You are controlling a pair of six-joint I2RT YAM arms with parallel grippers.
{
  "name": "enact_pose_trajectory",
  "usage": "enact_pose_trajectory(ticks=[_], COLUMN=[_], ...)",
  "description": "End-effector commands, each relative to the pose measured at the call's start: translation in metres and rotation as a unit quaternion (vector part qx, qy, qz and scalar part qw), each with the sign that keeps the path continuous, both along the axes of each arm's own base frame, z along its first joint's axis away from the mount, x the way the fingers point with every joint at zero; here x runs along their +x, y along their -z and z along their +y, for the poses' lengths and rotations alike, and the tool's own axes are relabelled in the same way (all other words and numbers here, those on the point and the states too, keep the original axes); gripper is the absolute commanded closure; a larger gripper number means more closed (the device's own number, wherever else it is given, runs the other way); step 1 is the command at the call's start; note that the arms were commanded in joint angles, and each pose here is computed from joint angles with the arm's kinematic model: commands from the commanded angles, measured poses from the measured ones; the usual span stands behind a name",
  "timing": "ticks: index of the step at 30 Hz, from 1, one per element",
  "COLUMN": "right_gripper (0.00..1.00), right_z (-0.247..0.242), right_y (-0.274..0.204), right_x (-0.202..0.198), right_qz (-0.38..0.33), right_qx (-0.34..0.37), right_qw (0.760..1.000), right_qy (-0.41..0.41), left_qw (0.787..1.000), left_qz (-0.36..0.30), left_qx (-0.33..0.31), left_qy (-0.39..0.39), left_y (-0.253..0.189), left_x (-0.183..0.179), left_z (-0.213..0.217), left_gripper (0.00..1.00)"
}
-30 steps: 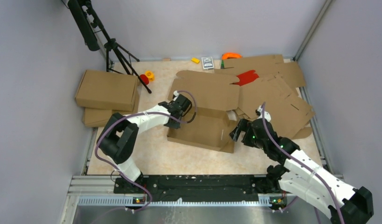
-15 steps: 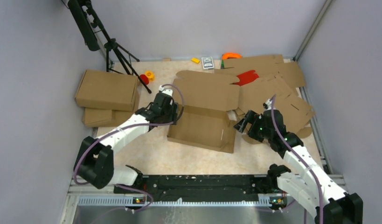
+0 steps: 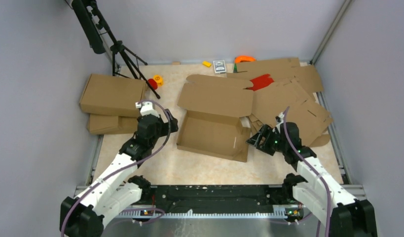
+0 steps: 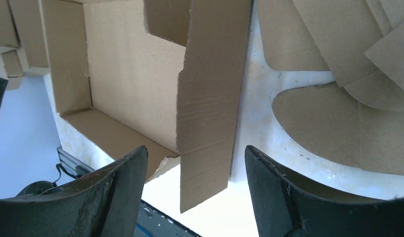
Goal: Fold the paper box
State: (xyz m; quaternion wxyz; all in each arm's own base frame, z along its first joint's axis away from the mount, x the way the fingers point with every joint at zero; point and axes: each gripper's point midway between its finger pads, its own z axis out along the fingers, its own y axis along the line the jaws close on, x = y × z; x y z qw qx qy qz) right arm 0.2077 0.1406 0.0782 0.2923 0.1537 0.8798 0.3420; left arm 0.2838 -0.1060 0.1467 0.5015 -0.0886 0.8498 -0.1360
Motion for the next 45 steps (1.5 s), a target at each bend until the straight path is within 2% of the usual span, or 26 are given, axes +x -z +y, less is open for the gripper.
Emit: enact_pose_trajectory(ticks=[1, 5, 13, 19, 22, 28, 33, 35, 36, 38, 42, 45], right_gripper=[0.29, 0.31, 0.40, 0.62, 0.79, 0.94, 0.95, 0.65, 0.56, 0.50, 0.47, 0.52], right_z=[0.001, 0.001, 0.002, 0.005, 0.008, 0.017, 0.017, 0.015, 0.012, 0.008, 0.004, 0.003], right_y=[-0.015, -0.020, -0.017, -0.024, -0.031, -0.036, -0.040, -0.038, -0.036, -0.032, -0.021, -0.010], right_x=[0.020, 0.029, 0.036, 0.040, 0.041, 0.039, 0.038, 0.038, 0.037, 0.038, 0.039, 0.039], right_qz=[-0.034, -0.045, -0.038, -0.043, -0.049, -0.047, -0.050, -0.048, -0.044, -0.039, -0.020, -0.001], right_qx=[-0.029, -0.064, -0.097, -0.105, -0.105, -0.113, -0.133, -0.144, -0.151, -0.161, -0.187, -0.209], right_qw=[0.999, 0.997, 0.995, 0.994, 0.993, 0.992, 0.989, 0.988, 0.987, 0.986, 0.982, 0.978], right_qy=[-0.009, 0.002, 0.004, -0.003, -0.008, -0.025, -0.029, -0.032, -0.028, -0.022, -0.015, -0.017], left_qw=[0.994, 0.997, 0.997, 0.994, 0.991, 0.988, 0.984, 0.983, 0.982, 0.983, 0.983, 0.982], left_qz=[-0.027, -0.030, 0.068, 0.112, 0.132, 0.147, 0.165, 0.169, 0.170, 0.168, 0.162, 0.168], left_qx=[-0.071, -0.063, -0.005, 0.014, 0.035, 0.049, 0.072, 0.076, 0.076, 0.069, 0.054, 0.056], left_qy=[-0.081, -0.034, -0.033, -0.001, -0.008, 0.002, 0.009, 0.013, 0.016, 0.029, 0.061, 0.065], left_y=[-0.008, -0.010, 0.018, 0.037, 0.043, 0.051, 0.062, 0.066, 0.067, 0.067, 0.068, 0.073], left_x=[0.009, 0.016, 0.024, 0.028, 0.028, 0.027, 0.026, 0.026, 0.026, 0.026, 0.025, 0.024], left_z=[0.009, -0.007, -0.010, -0.021, -0.018, -0.019, -0.023, -0.025, -0.026, -0.032, -0.046, -0.049], left_gripper=[0.01, 0.01, 0.03, 0.11, 0.15, 0.21, 0.25, 0.25, 0.25, 0.25, 0.25, 0.30])
